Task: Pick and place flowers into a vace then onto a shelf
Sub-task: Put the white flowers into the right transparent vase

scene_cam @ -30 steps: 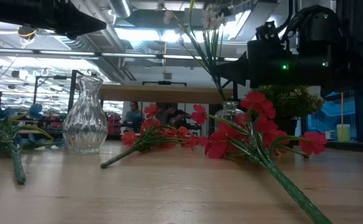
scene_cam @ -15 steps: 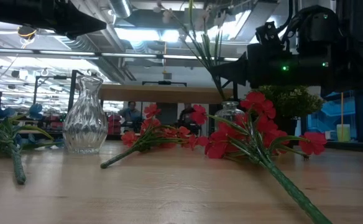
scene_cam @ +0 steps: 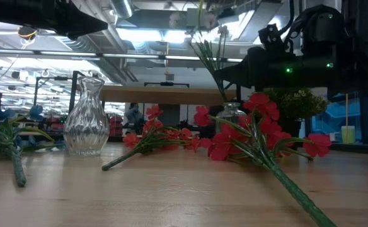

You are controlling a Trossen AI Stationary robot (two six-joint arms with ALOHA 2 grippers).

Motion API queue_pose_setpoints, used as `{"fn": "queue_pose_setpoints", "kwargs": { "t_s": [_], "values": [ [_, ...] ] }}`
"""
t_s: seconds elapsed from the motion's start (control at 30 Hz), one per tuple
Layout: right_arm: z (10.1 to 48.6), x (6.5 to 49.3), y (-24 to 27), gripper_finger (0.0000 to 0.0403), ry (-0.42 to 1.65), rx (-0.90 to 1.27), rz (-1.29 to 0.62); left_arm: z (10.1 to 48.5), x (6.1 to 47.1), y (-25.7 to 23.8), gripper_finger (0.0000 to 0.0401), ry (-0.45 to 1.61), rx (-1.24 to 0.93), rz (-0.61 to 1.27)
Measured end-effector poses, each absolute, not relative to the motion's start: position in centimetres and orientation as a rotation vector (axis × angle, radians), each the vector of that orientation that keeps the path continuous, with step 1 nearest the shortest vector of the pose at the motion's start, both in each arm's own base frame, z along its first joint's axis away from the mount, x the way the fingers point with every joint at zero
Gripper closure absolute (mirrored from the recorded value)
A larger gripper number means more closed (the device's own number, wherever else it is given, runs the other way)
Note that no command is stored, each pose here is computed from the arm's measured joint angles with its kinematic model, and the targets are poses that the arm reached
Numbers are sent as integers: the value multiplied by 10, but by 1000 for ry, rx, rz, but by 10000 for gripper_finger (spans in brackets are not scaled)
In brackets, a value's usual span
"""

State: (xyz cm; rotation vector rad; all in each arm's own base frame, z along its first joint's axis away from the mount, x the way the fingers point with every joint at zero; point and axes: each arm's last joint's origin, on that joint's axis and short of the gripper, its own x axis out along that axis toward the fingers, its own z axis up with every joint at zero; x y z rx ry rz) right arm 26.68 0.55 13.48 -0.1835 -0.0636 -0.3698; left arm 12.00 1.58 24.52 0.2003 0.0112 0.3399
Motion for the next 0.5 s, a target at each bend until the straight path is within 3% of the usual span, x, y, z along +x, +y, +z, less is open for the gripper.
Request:
{"fn": "queue_pose_setpoints", "kwargs": {
  "t_s": [0.5],
  "values": [
    [131,261,11,274,-49,-149,-348,245,120,16,397,11,200,340]
  ]
}}
